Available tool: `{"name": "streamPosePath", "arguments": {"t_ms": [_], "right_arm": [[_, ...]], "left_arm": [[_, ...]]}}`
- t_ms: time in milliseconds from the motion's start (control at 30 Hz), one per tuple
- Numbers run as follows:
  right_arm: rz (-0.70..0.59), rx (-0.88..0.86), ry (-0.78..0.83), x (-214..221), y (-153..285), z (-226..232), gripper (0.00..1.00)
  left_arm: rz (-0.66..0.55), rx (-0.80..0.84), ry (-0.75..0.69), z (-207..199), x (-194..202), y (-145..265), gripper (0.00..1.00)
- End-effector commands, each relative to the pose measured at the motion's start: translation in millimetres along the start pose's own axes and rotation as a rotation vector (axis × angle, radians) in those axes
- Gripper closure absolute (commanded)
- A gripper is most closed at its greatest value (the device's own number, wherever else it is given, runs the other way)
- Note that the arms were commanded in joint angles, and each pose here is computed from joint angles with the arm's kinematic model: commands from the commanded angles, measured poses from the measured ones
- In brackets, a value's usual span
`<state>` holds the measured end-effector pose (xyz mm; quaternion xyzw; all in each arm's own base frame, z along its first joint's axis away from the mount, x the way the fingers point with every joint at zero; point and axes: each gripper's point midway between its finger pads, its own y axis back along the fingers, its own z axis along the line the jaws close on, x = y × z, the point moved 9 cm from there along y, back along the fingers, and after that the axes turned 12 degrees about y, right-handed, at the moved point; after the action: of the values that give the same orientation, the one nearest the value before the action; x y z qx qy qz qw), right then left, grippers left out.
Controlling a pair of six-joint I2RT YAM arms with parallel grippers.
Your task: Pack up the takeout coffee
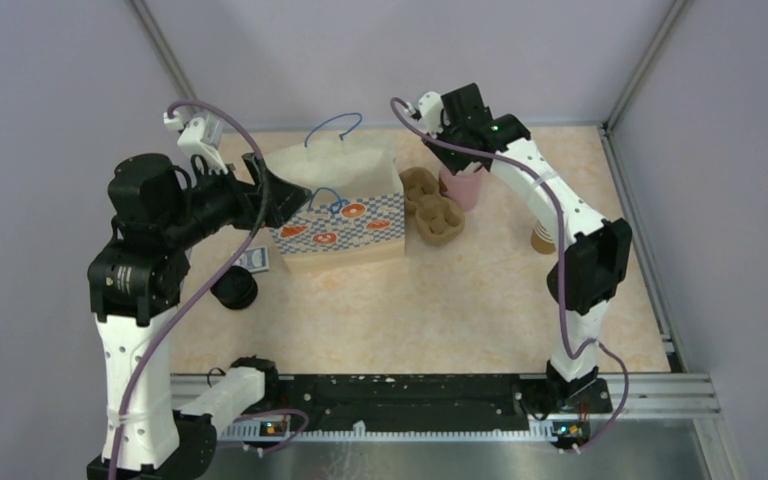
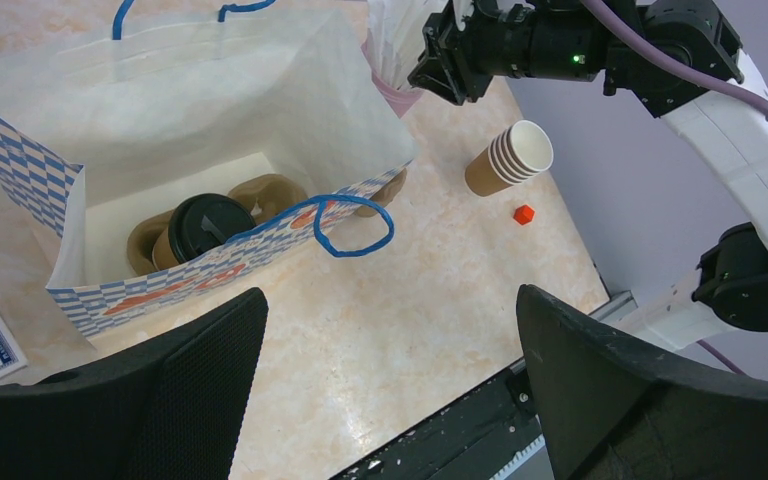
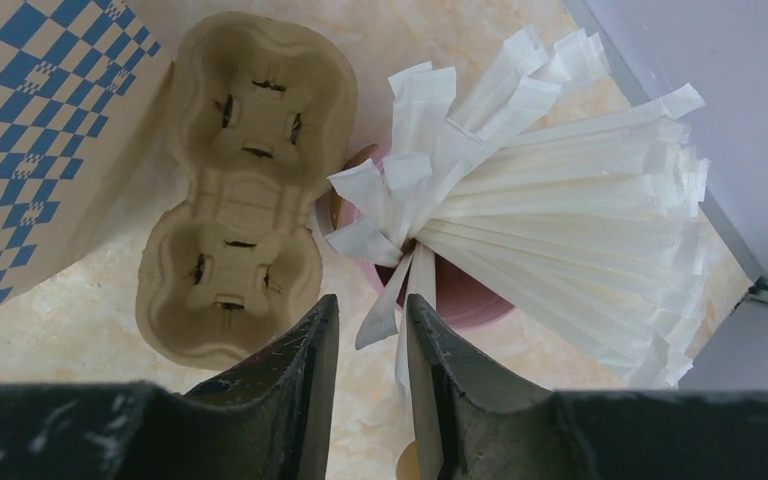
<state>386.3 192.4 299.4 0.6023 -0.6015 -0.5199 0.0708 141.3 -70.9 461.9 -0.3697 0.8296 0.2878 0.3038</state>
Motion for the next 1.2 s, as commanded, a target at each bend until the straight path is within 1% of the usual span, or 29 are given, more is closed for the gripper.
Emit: {"name": "streamPosePath", "arguments": {"t_ms": [0,33,167,200,300,400,600,733,1000,1067,1167], "right_arm": [[-0.006,0.034,0.007,-3.7,0.1,-3.5,0.72],[-0.004,0.035,0.007,-3.3,-0.9,-3.6,0.75],[-0.021,0.044,0.009,-5.5,-0.3,-5.3,0.97],[-0.027,0.047,0.009,-7.0,1.3,-6.3,1.00],[-0.043,0.053,0.008,-10.4,9.6,-9.2,1.00],[-0.061,0.081,-0.006,-15.5,29.2,-15.7,1.00],[-0.180,0.161,-0.067,-31.4,92.1,-31.9,1.00],[-0.293,0.213,-0.097,-42.9,140.6,-42.8,1.00],[-0.506,0.379,-0.151,-55.3,238.0,-58.3,1.00],[-0.597,0.416,-0.159,-58.2,265.1,-59.8,1.00],[-0.794,0.415,-0.178,-64.7,303.4,-57.5,1.00]], "left_arm": [[-0.034,0.021,-0.039,-5.9,-6.7,4.2,0.01],[-0.035,0.020,-0.039,-5.7,-6.8,4.0,0.01],[-0.034,0.020,-0.035,-5.2,-6.3,3.5,0.01],[-0.035,0.019,-0.035,-5.1,-6.4,3.5,0.01],[-0.041,0.016,-0.040,-5.3,-6.6,4.6,0.01],[-0.042,0.011,-0.043,-4.5,-6.2,4.8,0.01],[-0.032,-0.024,-0.033,1.2,-3.6,2.5,0.01],[-0.037,-0.061,-0.038,5.6,-4.0,1.4,0.01],[-0.042,-0.037,-0.035,3.4,-5.8,-0.7,0.01],[-0.046,-0.034,-0.033,2.9,-6.5,-1.0,0.01],[-0.051,-0.043,-0.028,3.6,-6.7,-1.0,0.01]]}}
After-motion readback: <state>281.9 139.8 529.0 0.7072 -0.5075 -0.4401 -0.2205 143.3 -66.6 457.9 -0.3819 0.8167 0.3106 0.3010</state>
